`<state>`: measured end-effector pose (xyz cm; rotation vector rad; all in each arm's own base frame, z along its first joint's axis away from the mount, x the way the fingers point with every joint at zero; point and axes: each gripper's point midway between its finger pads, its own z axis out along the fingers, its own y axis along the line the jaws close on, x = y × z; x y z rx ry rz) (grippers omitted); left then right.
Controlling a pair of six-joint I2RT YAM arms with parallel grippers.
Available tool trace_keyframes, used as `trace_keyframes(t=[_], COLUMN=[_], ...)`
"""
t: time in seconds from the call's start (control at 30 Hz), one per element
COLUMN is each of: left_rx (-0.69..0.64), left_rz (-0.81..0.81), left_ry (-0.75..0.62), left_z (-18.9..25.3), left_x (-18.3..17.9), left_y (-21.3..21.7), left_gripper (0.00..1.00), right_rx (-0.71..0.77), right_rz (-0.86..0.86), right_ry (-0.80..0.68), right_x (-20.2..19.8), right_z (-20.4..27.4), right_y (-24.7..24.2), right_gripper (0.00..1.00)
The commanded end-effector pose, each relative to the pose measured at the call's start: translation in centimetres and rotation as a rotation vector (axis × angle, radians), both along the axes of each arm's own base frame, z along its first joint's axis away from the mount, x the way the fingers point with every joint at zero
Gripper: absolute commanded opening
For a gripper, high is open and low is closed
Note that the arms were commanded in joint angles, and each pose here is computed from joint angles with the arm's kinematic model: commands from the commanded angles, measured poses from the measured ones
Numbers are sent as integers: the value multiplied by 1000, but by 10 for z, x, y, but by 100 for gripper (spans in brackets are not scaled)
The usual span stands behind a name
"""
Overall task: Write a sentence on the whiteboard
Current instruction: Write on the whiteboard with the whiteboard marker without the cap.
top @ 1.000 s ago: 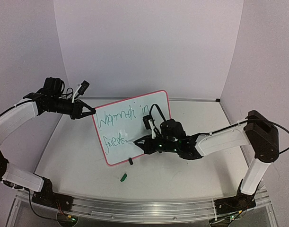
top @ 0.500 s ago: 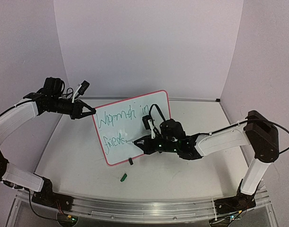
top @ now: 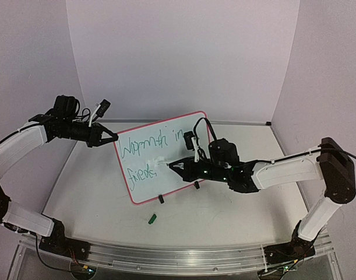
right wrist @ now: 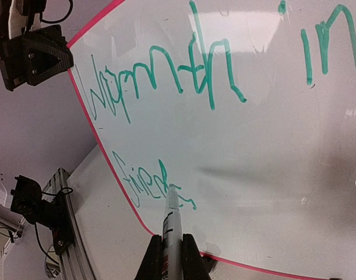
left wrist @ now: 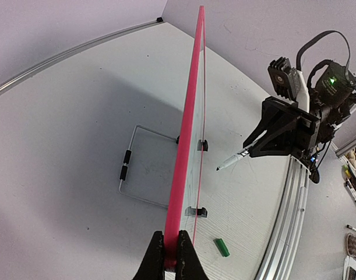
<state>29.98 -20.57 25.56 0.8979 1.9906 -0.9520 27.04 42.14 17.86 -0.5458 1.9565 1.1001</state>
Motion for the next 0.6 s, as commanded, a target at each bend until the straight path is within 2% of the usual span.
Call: trace_keyframes(t=[0.0,0.57], left_rx=[85,85], left_rz=[-22,-26], left_ry=[115,118], left_z=[-38,-38], left_x=[-15,-15], left_y=[-4,-5], left_gripper=[0,0], right_rx=[50,28], right_rz=[57,20], right_ry=[-26,-43], right_x=[-1,27], right_z=[18,17], right_y=[2,16], right_gripper=[0,0])
